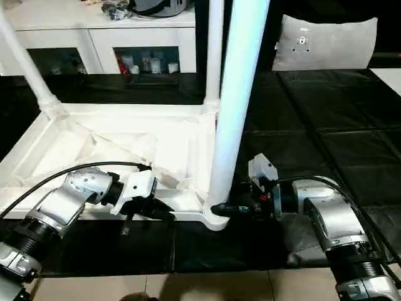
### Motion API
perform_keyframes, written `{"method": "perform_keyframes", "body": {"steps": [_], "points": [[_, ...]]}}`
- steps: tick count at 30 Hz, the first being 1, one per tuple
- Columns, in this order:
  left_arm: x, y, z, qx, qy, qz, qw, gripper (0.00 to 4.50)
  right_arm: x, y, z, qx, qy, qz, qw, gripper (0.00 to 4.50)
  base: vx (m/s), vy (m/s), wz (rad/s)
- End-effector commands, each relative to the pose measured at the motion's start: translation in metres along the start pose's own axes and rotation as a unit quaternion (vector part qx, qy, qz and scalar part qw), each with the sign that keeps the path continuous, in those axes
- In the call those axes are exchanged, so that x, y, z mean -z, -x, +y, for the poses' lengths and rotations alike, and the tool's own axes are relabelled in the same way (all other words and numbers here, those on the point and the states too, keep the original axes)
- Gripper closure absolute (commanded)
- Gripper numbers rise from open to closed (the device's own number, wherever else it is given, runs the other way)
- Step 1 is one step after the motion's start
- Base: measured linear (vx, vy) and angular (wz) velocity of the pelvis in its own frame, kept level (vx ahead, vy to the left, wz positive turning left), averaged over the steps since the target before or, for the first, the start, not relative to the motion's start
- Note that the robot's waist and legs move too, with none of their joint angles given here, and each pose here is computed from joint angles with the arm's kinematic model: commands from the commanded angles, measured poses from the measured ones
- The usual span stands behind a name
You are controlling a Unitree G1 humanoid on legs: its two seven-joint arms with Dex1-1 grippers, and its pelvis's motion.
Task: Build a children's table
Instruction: Rotate leg to tighten
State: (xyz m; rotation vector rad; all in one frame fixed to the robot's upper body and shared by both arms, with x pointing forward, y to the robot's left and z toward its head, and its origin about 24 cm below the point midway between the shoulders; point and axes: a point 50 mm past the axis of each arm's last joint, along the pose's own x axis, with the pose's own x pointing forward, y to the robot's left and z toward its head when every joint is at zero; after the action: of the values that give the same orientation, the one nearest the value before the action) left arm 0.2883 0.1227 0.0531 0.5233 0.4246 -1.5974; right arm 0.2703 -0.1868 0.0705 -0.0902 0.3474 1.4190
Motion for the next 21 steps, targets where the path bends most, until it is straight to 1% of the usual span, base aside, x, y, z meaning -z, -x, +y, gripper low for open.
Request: {"method": "perform_keyframes", "body": {"steps": [1,4,6,7,8,9,11,13,14,15,17,18,19,20,21], "points": [[-0.001,-0.004,-0.004,0.028,-0.009,0.007,1.000,4.50,-0.002,-0.003,0.004,-0.027,-0.003,-0.001,1.000,2.48,0.000,0.000,0.00],[-0.001,-0.005,-0.005,0.030,-0.002,0.001,1.000,4.50,0.000,-0.004,0.006,-0.031,-0.010,-0.005,0.999,2.52,0.000,0.000,0.00],[-0.003,-0.006,-0.005,0.025,0.007,-0.011,1.000,4.50,0.000,-0.007,0.007,-0.027,-0.019,-0.016,0.999,2.55,0.000,0.000,0.00],[-0.005,-0.008,-0.004,0.011,0.014,-0.020,1.000,4.50,0.001,-0.012,0.003,0.003,-0.037,-0.022,0.999,2.56,0.000,0.000,0.00],[-0.009,-0.011,-0.001,-0.018,0.029,-0.031,0.999,4.50,0.003,-0.020,-0.003,0.052,-0.052,-0.022,0.997,2.56,0.000,0.000,0.00],[-0.009,-0.011,-0.001,-0.018,0.029,-0.031,0.999,4.50,0.003,-0.020,-0.003,0.052,-0.052,-0.022,0.997,2.56,0.000,0.000,0.00],[-0.013,-0.015,0.005,-0.059,0.061,-0.044,0.995,4.50,0.004,-0.031,-0.012,0.122,-0.060,-0.025,0.990,2.56,0.000,0.000,0.00],[-0.016,-0.018,0.008,-0.082,0.078,-0.049,0.992,4.50,0.004,-0.037,-0.018,0.169,-0.070,-0.029,0.983,2.56,0.000,0.000,0.00],[-0.020,-0.023,0.012,-0.111,0.095,-0.054,0.988,4.50,0.006,-0.044,-0.027,0.227,-0.091,-0.030,0.969,2.56,0.000,0.000,0.00],[-0.020,-0.023,0.012,-0.111,0.095,-0.054,0.988,4.50,0.006,-0.044,-0.027,0.227,-0.091,-0.030,0.969,2.57,0.000,0.000,0.00],[-0.026,-0.030,0.017,-0.145,0.120,-0.060,0.980,4.50,0.007,-0.053,-0.034,0.280,-0.108,-0.026,0.953,2.57,0.000,0.000,0.00],[-0.027,-0.032,0.018,-0.151,0.125,-0.061,0.979,4.50,0.007,-0.054,-0.036,0.291,-0.111,-0.026,0.950,2.57,0.000,0.000,0.00],[-0.033,-0.040,0.022,-0.177,0.141,-0.067,0.972,4.50,0.008,-0.060,-0.041,0.338,-0.133,-0.025,0.931,2.57,0.000,0.000,0.00],[-0.034,-0.041,0.022,-0.181,0.143,-0.068,0.971,4.50,0.008,-0.061,-0.042,0.346,-0.138,-0.025,0.928,2.57,0.000,0.000,0.00],[-0.039,-0.047,0.025,-0.199,0.152,-0.073,0.965,4.50,0.007,-0.065,-0.046,0.378,-0.147,-0.027,0.914,2.57,0.000,0.000,0.00]]}}
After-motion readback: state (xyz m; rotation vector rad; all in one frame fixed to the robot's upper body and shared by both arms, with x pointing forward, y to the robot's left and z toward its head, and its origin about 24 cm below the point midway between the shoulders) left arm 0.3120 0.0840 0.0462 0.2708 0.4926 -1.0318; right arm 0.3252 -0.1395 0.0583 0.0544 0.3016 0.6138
